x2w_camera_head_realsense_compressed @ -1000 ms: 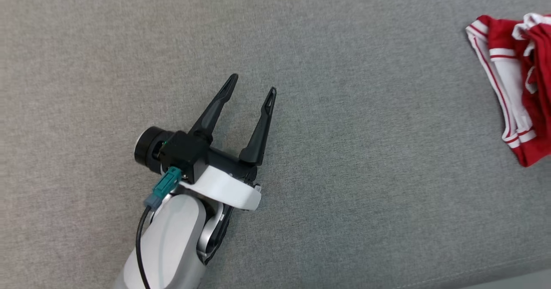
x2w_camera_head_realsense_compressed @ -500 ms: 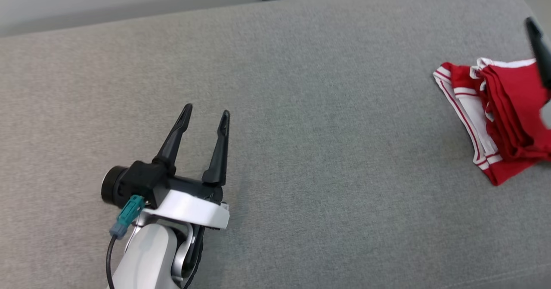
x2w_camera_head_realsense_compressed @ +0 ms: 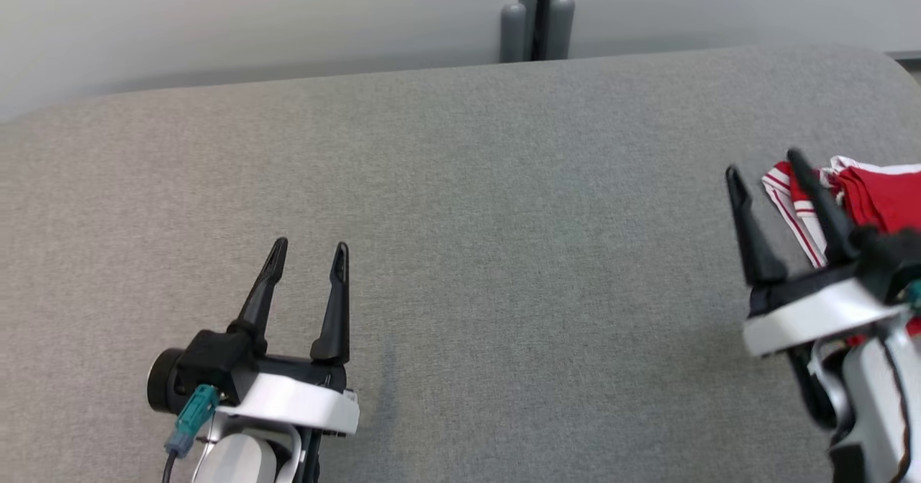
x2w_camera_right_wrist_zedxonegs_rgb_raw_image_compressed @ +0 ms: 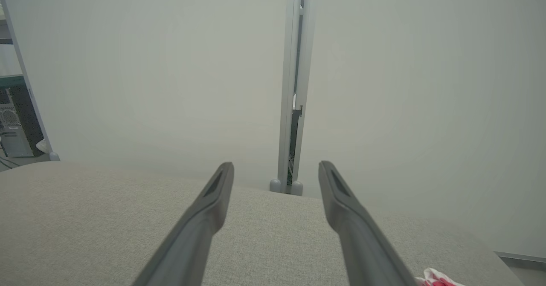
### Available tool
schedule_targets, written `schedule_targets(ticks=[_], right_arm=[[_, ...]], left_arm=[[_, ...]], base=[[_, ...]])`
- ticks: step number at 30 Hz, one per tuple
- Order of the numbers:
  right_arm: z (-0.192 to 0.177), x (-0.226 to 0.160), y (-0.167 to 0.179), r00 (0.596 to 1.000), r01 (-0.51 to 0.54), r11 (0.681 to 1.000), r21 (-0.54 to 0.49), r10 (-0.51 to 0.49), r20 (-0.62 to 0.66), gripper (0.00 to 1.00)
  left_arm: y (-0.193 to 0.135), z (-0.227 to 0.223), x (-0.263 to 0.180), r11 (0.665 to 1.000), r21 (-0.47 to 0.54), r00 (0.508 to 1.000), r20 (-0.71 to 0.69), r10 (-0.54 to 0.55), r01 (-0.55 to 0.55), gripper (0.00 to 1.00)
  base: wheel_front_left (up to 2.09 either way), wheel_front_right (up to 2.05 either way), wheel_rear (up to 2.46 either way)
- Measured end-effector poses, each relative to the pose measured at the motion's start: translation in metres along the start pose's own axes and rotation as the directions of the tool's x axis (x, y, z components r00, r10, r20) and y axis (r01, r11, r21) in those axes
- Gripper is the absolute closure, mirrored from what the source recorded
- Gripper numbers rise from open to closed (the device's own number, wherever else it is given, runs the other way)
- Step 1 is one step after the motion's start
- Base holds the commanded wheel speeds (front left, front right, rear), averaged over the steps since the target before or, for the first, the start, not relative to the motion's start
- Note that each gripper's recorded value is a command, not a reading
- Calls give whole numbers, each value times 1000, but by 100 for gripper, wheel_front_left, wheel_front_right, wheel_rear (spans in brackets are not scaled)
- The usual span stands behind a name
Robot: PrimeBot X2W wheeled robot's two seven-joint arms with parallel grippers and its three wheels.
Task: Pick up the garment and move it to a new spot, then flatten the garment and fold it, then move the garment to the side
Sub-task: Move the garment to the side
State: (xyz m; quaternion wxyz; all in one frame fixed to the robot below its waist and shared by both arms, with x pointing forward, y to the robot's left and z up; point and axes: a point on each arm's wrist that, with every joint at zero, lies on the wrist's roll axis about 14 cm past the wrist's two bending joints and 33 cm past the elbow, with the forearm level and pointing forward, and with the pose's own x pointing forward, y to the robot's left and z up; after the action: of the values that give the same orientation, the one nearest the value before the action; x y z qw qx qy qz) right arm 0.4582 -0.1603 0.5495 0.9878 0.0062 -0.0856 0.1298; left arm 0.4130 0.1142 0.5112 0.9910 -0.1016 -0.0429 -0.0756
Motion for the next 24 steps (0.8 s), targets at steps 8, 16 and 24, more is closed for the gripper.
schedule_targets(ticks=[8, 16, 24], right_arm=[[-18, -25, 36, 999, 10, 999, 34, -9, -34, 0], [-27, -31, 52, 998, -12, 1000, 27, 13, -59, 0], [-25, -32, 53, 999, -4, 999, 38, 6, -52, 0]], left_arm=[[7, 13, -19, 998, 45, 999, 31, 30, -31, 0], [14, 10, -26, 996, 65, 998, 21, 66, -68, 0], [17, 2, -28, 997, 23, 997, -6, 76, -76, 0]], base=[[0, 0, 0], [0, 0, 0], [0, 0, 0]])
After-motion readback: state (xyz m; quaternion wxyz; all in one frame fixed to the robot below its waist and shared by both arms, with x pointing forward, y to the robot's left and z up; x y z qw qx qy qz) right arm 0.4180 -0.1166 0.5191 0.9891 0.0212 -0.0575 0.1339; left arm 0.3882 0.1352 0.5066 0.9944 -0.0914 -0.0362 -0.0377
